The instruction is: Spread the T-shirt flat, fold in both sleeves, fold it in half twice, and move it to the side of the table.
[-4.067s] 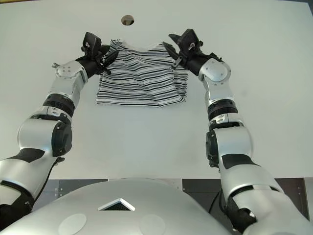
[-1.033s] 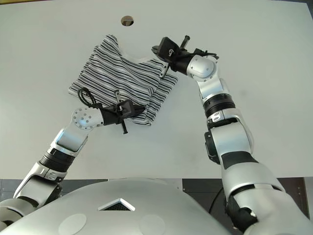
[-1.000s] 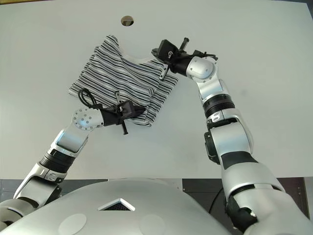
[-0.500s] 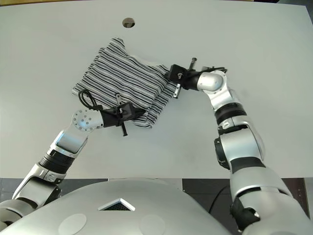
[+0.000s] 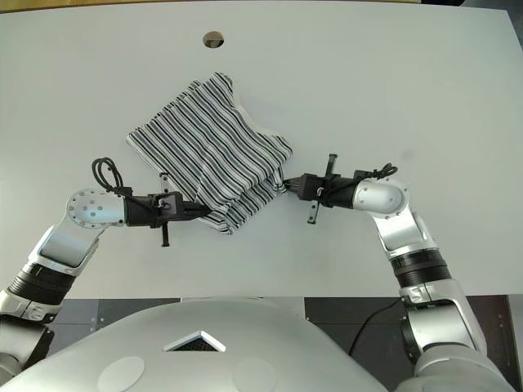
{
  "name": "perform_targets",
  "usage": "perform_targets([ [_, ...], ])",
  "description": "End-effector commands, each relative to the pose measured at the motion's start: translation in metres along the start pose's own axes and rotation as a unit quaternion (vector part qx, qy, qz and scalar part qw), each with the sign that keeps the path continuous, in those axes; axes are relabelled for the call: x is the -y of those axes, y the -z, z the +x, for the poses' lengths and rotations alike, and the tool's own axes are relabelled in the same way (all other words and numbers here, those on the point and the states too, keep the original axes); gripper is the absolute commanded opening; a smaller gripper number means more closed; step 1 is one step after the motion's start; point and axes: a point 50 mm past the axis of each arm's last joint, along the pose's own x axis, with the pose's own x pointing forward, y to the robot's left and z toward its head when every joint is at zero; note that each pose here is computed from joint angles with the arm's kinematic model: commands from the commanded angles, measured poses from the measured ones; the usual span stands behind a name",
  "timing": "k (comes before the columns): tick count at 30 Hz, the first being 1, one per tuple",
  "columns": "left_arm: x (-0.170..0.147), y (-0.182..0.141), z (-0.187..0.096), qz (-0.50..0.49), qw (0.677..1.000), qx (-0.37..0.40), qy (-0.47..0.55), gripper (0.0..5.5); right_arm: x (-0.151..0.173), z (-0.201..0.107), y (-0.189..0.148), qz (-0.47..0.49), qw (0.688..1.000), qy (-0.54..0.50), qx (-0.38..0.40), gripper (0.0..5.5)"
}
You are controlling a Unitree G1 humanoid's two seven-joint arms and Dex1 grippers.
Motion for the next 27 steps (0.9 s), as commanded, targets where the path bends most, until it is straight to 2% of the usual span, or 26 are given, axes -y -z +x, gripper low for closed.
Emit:
perform_targets([
  [1,0.009,0.022,-0.015,-0.016,0.998,-0.063,0.025,0.14,-0.036,0.002,-0.008,0.002,0.997,-0.074,-0.012,0.11],
  [9,0.005,0.033,-0.038,-0.005,0.994,-0.105,0.016,0.14,-0.064,0.0,-0.031,-0.015,0.992,-0.124,-0.004,0.11],
  [19,0.008,0.042,-0.072,0.008,0.987,-0.158,0.001,0.14,-0.01,-0.016,-0.055,-0.015,0.998,-0.017,0.057,0.11],
  [27,0.0,0.036,-0.087,0.025,0.986,-0.159,-0.035,0.14,0.008,-0.01,-0.053,-0.038,0.996,0.033,0.074,0.11],
])
